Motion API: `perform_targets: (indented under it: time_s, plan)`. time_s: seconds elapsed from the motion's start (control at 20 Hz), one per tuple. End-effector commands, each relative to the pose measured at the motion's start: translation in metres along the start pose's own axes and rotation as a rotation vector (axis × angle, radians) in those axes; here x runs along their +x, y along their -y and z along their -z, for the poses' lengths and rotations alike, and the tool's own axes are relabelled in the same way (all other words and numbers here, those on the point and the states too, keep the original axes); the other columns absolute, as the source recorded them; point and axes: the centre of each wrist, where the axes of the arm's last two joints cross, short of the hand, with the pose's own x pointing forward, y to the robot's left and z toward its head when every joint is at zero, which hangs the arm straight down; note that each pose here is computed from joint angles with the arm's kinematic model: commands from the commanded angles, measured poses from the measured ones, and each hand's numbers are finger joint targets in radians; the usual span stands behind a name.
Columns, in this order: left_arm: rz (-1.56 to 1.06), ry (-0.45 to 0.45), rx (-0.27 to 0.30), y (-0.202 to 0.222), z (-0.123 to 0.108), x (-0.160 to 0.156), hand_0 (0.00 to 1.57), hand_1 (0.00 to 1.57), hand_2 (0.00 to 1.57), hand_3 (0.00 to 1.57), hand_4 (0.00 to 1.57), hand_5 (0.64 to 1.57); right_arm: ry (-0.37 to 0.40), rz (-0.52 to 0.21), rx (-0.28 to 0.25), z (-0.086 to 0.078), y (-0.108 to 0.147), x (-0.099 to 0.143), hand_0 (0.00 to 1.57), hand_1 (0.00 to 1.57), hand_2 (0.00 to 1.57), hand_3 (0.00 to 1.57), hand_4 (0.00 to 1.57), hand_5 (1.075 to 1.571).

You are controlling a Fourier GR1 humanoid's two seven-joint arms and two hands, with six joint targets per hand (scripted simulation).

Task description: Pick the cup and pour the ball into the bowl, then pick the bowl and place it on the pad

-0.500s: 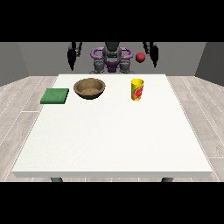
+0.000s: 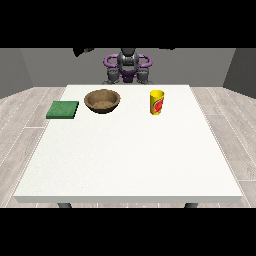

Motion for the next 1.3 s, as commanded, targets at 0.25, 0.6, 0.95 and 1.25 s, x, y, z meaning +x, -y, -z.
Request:
perform_targets:
  time_s: [0.25,0.6,0.95,1.25]
  plan:
    - [-0.014,0.148,-0.04,0.013,-0.027,0.027,0.0,0.0,0.0,0.0,0.0,1.478,0.093,0.026,-0.009,0.002,-0.004,0.014,0.0,0.0,0.0,0.0,0.0,1.565]
    - [0.081,0.323,-0.036,0.013,0.026,0.03,0.0,0.0,0.0,0.0,0.0,1.358,0.263,0.051,0.059,0.05,0.009,0.035,0.0,0.0,0.0,0.0,0.0,1.565]
    - [0.176,0.345,0.038,-0.035,0.059,0.02,0.0,0.0,0.0,0.0,0.0,1.255,0.319,0.049,0.106,0.059,0.008,0.018,0.0,0.0,0.0,0.0,0.0,1.56]
    - [0.172,0.321,0.044,-0.042,0.08,-0.003,0.0,0.0,0.0,0.0,0.0,1.245,0.309,0.02,0.096,0.077,0.033,0.015,0.0,0.0,0.0,0.0,0.0,1.561]
